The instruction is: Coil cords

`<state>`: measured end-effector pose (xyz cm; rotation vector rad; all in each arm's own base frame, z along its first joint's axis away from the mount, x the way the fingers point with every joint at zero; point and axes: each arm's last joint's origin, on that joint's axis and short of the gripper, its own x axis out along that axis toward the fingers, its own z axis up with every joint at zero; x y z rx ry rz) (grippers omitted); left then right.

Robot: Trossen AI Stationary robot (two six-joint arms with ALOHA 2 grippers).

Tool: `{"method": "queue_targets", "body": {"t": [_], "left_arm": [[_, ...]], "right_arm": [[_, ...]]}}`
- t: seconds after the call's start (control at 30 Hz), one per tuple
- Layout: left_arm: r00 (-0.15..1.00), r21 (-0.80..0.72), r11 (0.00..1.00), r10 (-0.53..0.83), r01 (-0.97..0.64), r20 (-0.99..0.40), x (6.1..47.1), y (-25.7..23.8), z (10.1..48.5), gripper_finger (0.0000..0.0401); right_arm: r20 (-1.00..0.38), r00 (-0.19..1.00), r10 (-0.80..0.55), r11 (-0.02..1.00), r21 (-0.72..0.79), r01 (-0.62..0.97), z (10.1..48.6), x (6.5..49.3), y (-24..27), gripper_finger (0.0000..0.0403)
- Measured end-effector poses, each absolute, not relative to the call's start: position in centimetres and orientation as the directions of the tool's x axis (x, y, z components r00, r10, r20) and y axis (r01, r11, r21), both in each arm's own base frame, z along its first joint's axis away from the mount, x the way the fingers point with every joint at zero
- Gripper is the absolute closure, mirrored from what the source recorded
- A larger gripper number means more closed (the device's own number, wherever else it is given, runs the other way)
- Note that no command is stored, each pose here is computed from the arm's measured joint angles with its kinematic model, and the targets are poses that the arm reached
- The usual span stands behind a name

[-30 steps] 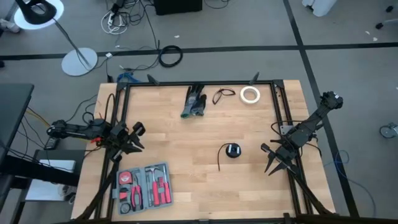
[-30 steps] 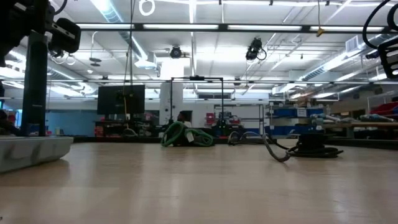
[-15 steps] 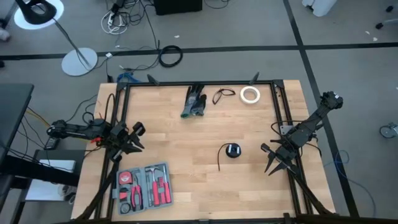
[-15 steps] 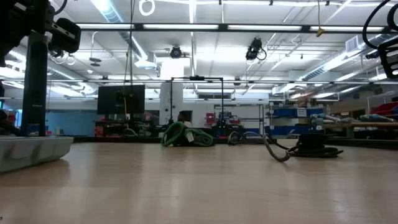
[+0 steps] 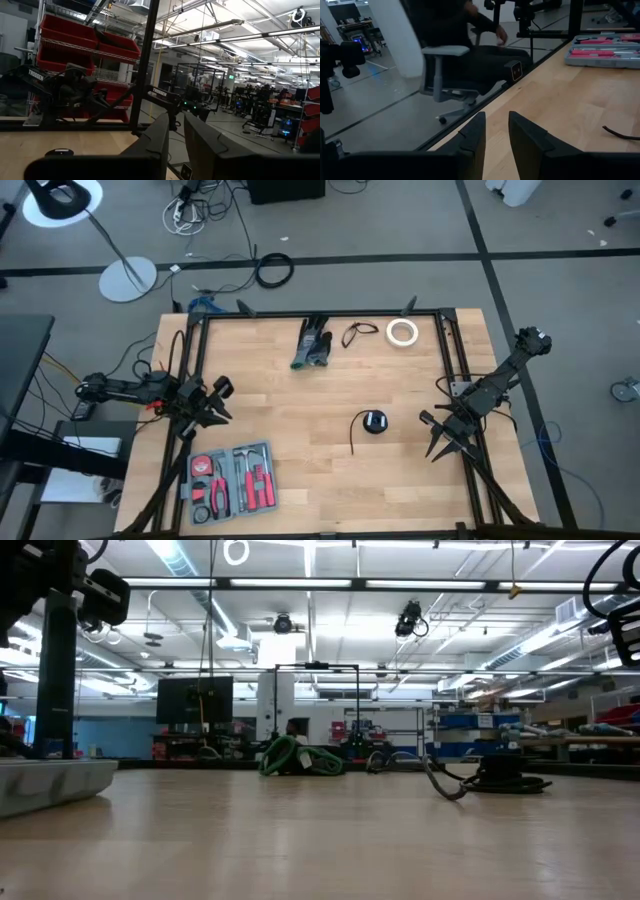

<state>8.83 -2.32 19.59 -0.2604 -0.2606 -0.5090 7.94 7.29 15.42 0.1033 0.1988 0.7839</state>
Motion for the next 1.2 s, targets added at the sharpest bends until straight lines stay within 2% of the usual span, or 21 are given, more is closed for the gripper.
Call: {"method": "queue_targets", "body": {"t": [0.47,0.63,0.77,0.97,1.2], "left_arm": [[0.841,-0.179,0.842,-0.443,0.509,0.309,8.8,-2.3,19.6,0.0336],[0.831,-0.177,0.840,-0.433,0.513,0.349,8.7,-2.3,20.0,0.0336],[0.819,-0.272,0.796,-0.425,0.541,0.386,8.6,-2.2,20.4,0.0337],[0.813,-0.268,0.815,-0.362,0.513,0.456,8.3,-2.0,21.0,0.0337],[0.812,-0.267,0.815,-0.362,0.513,0.457,8.3,-2.0,21.0,0.0337]], "right_arm": [[-0.139,0.691,0.710,0.704,0.166,-0.690,15.4,7.9,7.3,0.0318],[-0.139,0.691,0.709,0.705,0.166,-0.690,15.4,7.9,7.3,0.0318],[-0.139,0.691,0.710,0.704,0.166,-0.690,15.4,7.9,7.3,0.0318],[-0.139,0.691,0.710,0.704,0.166,-0.690,15.4,7.9,7.3,0.0318],[-0.132,0.707,0.695,0.719,0.163,-0.676,15.5,8.0,7.2,0.0318]]}}
